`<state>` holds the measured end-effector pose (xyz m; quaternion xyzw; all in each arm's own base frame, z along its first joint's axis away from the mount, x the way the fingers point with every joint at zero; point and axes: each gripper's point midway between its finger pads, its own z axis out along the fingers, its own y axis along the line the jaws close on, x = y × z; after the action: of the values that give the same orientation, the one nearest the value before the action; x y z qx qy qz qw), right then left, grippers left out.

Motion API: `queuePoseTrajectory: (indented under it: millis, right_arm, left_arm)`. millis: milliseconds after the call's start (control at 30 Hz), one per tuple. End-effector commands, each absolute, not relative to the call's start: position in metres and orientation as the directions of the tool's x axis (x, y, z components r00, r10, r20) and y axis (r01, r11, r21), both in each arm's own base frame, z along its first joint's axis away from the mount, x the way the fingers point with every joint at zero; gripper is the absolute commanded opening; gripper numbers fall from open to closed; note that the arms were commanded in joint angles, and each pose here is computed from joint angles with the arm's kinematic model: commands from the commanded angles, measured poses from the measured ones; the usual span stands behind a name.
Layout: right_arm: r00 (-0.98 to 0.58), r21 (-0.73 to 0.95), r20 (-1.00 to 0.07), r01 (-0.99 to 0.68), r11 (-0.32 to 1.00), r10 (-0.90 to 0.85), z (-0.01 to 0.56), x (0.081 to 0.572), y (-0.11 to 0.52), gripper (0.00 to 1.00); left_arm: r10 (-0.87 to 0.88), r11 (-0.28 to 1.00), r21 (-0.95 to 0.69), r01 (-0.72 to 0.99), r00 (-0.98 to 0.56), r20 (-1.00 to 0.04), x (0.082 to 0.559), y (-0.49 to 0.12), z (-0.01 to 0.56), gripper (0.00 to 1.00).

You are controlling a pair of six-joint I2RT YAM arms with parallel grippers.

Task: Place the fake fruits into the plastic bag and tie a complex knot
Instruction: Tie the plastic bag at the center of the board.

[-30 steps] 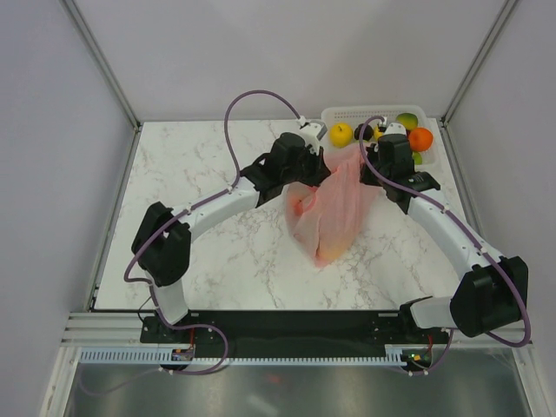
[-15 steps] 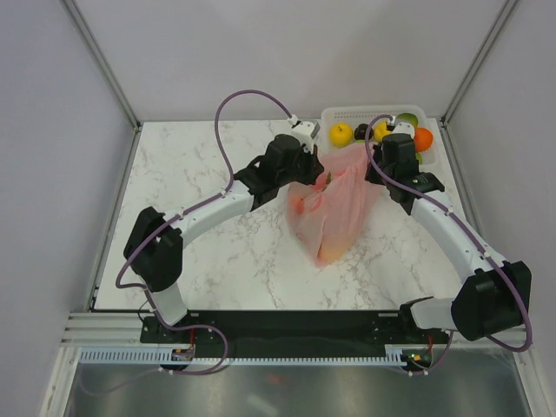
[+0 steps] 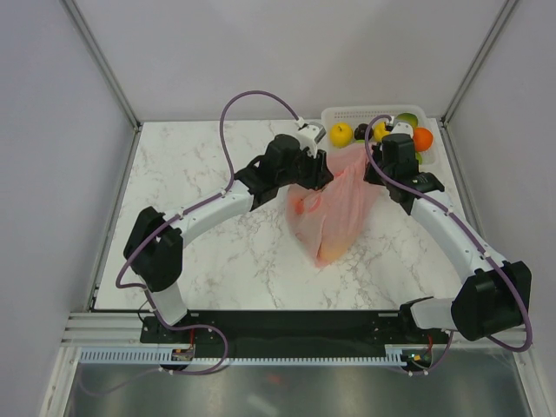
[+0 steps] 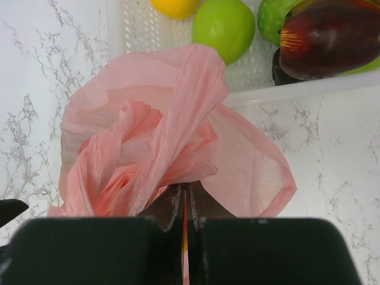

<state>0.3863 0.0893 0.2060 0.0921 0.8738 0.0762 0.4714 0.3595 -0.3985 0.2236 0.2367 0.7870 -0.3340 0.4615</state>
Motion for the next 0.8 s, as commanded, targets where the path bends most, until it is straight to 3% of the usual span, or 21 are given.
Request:
queuePoseTrajectory:
  millis: [0, 133, 333, 767]
  right_arm:
    - [-0.485, 0.252, -0.838, 0.061, 0.966, 0.249, 0.230, 0.393, 0.094, 0.00]
    - [-0.488, 0.251, -0.837, 0.056, 0.966, 0.246, 0.230, 0.393, 0.094, 0.00]
    - [-0.497, 0.261, -0.833, 0.038, 0.965, 0.245, 0.229, 0.395, 0.099, 0.00]
    - [-0.520, 0.284, -0.822, -0.018, 0.959, 0.234, 0.226, 0.396, 0.111, 0.00]
  left_arm:
    - [0.138, 0.598, -0.277, 0.753, -0.436, -0.889, 0.348, -0.404, 0.228, 0.47]
    - [0.184, 0.530, -0.272, 0.803, -0.423, -0.887, 0.333, -0.407, 0.227, 0.55]
    - [0.202, 0.482, -0.273, 0.832, -0.409, -0.890, 0.327, -0.421, 0.230, 0.57]
    - [0.171, 0.554, -0.223, 0.802, -0.372, -0.912, 0.346, -0.446, 0.241, 0.58]
